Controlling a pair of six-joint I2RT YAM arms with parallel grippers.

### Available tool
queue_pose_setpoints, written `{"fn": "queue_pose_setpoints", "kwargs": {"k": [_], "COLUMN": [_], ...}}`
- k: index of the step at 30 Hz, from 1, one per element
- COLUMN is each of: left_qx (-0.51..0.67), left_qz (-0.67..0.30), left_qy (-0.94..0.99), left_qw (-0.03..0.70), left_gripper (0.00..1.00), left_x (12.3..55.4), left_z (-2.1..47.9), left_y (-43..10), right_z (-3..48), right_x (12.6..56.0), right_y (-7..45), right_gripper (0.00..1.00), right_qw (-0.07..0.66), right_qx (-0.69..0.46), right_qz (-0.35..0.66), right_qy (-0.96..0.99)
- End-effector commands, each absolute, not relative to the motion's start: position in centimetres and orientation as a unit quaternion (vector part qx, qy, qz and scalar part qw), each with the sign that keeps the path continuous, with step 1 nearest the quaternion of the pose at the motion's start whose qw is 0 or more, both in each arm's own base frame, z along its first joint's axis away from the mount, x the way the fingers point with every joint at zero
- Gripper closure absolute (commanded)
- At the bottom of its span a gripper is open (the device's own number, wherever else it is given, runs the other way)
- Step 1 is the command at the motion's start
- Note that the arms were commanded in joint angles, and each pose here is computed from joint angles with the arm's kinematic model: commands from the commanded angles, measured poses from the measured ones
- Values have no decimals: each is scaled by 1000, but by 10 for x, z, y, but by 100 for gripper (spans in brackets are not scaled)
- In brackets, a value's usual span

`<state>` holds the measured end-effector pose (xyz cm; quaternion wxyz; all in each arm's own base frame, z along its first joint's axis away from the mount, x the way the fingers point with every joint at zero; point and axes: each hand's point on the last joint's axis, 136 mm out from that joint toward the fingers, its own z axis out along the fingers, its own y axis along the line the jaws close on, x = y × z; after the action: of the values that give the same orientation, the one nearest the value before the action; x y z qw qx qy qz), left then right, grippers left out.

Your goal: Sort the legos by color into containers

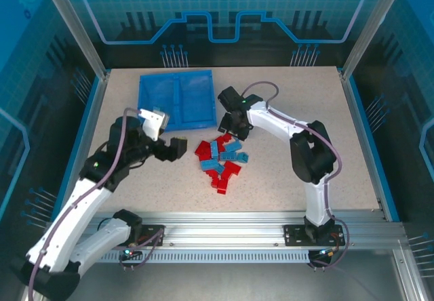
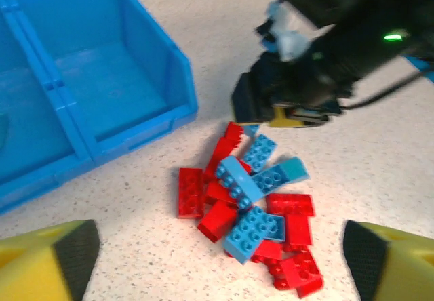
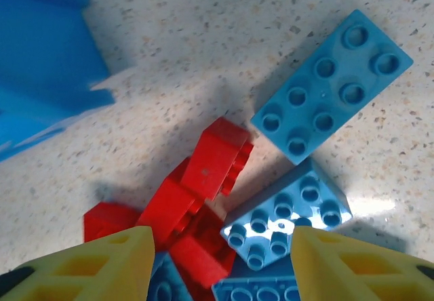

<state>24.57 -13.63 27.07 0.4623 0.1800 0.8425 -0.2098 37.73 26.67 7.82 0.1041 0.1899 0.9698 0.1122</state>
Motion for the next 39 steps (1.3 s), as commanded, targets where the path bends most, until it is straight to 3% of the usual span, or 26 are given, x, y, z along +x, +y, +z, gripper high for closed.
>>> {"fn": "queue_pose_setpoints", "kwargs": {"k": [1, 6, 20, 27, 35, 39], "left_qx": [298, 339, 330, 327, 321, 302], "left_qz": [-213, -211, -213, -211, -196, -180], "left_qy": [799, 782, 789, 793, 801, 807], "left_qw": [476, 479, 472, 468, 466, 474], "left_gripper": [1, 1, 1, 1, 1, 1], "left_x": [216, 204, 215, 217, 221, 225], "left_z": [271, 264, 252, 248, 241, 244], "left_y": [-148, -151, -154, -154, -149, -143], "right_z": [71, 50, 28, 21, 45, 81], "right_x": [389, 393, 392, 394, 403, 408], "right_y": [267, 273, 275, 280, 276, 274], "right_gripper": [45, 59, 51, 63, 72, 78], "right_qw": [95, 69, 48, 40, 73, 125], "right_qx": [223, 228, 222, 225, 198, 159], "right_qz": [116, 124, 113, 110, 116, 132], "right_qy": [963, 963, 967, 967, 971, 970]}}
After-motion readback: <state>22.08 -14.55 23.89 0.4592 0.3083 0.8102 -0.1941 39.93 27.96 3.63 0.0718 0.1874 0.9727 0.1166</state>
